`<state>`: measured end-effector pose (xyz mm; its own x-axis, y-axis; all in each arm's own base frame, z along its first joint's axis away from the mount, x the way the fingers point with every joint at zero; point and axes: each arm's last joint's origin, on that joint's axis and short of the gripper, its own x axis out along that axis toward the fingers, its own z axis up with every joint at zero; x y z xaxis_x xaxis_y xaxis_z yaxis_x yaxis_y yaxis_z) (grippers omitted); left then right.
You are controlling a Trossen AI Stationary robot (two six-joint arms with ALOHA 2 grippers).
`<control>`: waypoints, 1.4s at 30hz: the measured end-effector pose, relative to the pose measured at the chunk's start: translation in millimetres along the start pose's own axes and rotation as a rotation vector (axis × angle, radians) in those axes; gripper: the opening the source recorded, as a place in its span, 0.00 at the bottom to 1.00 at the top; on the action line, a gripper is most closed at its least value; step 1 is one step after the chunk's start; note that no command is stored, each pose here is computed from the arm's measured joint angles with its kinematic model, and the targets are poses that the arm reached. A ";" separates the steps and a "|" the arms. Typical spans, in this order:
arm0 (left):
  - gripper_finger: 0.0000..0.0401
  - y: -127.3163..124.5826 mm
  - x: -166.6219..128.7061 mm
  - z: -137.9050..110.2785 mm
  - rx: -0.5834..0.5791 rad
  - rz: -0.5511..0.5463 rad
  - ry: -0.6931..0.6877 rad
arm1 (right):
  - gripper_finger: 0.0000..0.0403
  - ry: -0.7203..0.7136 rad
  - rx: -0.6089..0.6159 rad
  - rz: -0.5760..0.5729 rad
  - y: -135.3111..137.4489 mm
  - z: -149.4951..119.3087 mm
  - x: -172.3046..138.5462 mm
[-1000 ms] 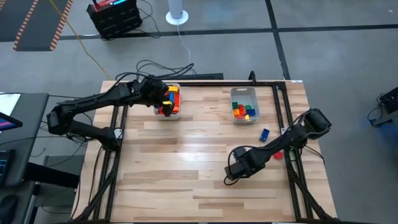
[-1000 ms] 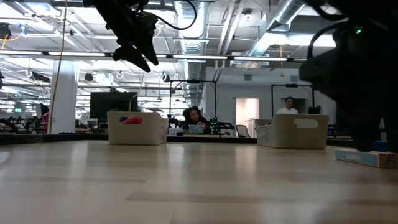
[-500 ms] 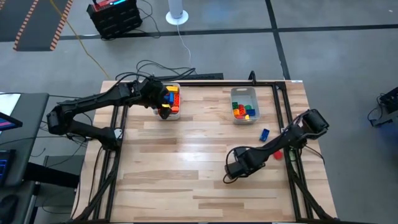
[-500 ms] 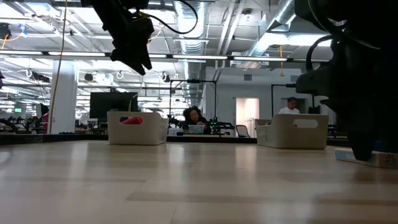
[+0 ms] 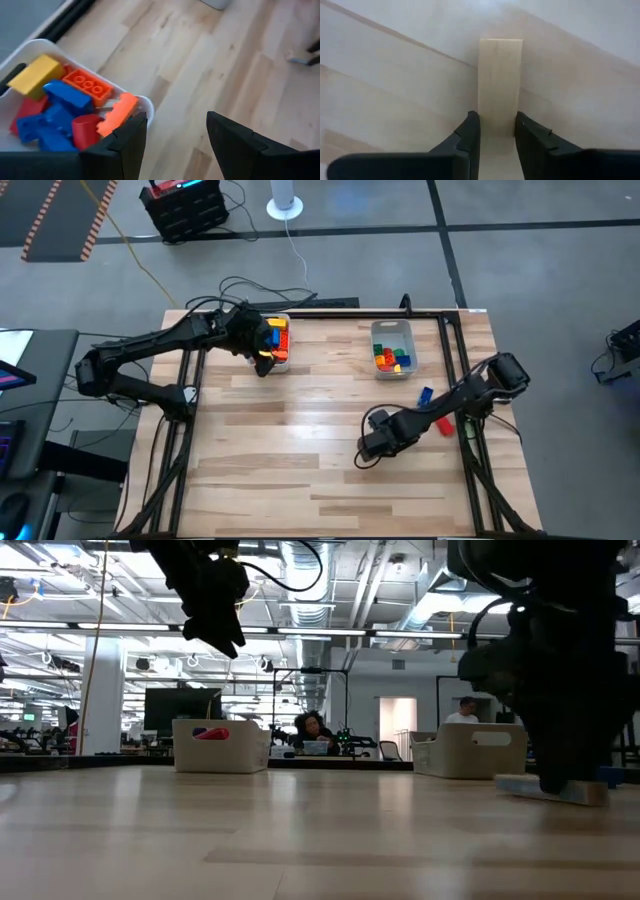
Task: Sort blocks by size
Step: Put the light brown rectangle wooden block into the white bin
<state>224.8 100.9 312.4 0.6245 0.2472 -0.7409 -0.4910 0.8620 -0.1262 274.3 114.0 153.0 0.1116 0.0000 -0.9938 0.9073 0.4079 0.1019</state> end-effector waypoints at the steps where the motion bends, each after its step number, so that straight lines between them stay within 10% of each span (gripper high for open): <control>1: 0.50 -0.4 0.0 0.0 0.007 -0.014 0.002 | 0.31 -0.012 -0.009 0.010 -0.5 1.5 -3.3; 42: 0.51 -93.4 -27.3 34.6 -0.026 -0.621 -0.476 | 0.31 -0.880 -0.479 0.678 16.9 63.0 -158.1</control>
<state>274.7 28.9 367.2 0.9799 -0.1091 -0.1672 0.0238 0.8954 -0.4446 297.5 63.3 314.7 0.9133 -0.2003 -0.3547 0.3359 0.8628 0.3777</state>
